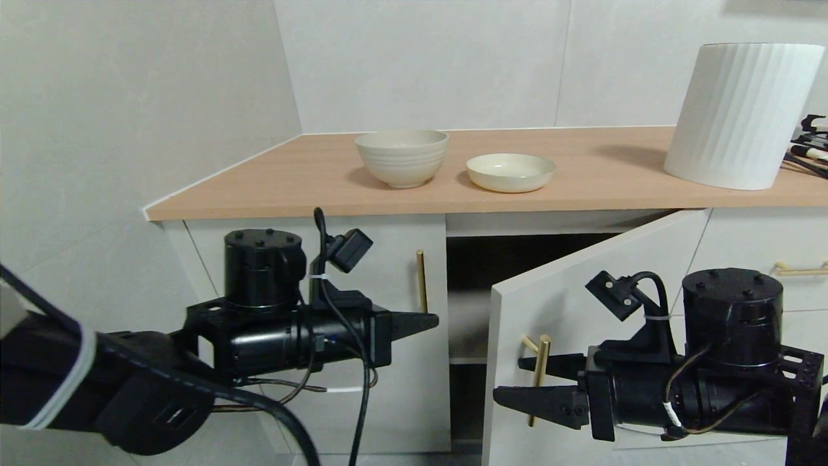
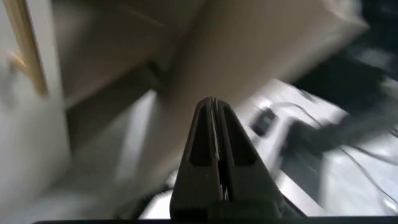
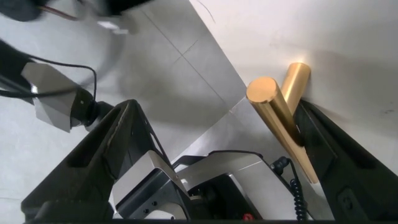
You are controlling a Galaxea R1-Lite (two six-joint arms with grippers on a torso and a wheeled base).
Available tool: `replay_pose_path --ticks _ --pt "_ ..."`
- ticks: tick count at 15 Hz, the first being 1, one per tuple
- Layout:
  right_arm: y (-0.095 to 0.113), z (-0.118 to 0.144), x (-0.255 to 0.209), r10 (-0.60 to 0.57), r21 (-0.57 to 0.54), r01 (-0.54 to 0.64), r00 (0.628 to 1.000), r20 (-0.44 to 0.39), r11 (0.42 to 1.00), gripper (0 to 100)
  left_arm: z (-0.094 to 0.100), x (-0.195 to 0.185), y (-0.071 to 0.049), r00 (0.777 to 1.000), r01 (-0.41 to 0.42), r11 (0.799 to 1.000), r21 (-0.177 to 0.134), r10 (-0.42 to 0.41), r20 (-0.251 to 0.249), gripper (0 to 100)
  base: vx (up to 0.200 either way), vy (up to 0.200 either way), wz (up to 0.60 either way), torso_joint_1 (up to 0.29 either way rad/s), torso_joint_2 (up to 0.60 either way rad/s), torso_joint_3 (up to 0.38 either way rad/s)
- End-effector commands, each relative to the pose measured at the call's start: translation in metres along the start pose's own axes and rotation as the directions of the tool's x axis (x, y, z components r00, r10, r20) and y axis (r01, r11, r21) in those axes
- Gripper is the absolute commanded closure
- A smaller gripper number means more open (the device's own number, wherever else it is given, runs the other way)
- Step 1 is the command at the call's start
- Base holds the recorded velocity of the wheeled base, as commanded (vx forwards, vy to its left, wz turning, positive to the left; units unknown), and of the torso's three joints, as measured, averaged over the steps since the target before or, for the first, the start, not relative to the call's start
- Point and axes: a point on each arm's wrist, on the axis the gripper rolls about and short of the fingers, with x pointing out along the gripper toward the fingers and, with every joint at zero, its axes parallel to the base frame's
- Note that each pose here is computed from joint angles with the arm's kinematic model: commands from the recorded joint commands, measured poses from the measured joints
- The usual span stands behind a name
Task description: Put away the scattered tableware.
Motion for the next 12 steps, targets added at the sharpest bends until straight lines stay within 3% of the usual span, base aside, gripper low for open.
replay_pose_path --ticks 1,3,4,5,9,12 --pt "0.000 -0.001 0.000 -0.004 0.003 0.004 1.000 -0.004 1.000 0 -0.026 0.041 0.022 0.999 -0.020 1.000 -0.005 0.020 -0.030 100 0.000 0.000 0.00 0.000 0.00 0.000" --pt "-0.001 -0.002 -0.001 -0.006 0.001 0.006 1.000 -0.006 1.000 0 -0.030 0.052 0.026 0.999 -0.020 1.000 0.021 0.019 0.034 100 0.000 0.000 0.00 0.000 0.00 0.000" --pt "-0.001 -0.004 -0.002 -0.008 0.004 0.008 1.000 -0.010 1.000 0 -0.031 0.058 0.020 0.998 -0.009 1.000 0.022 0.008 0.060 100 0.000 0.000 0.00 0.000 0.00 0.000" --pt "-0.001 -0.005 -0.003 -0.008 0.004 0.008 1.000 -0.010 1.000 0 -0.031 0.059 0.013 0.998 0.009 1.000 0.015 -0.010 0.064 100 0.000 0.000 0.00 0.000 0.00 0.000" --pt "0.000 -0.009 -0.008 -0.007 -0.009 0.007 1.000 0.007 1.000 0 -0.031 0.076 0.000 0.996 0.060 0.997 0.041 -0.062 0.063 100 0.000 0.000 0.00 0.000 0.00 0.000" --pt "-0.003 -0.007 -0.012 -0.014 -0.019 0.015 0.999 0.036 1.000 0 -0.023 0.087 -0.005 0.992 0.083 0.994 0.064 -0.089 0.091 100 0.000 0.000 0.00 0.000 0.00 0.000"
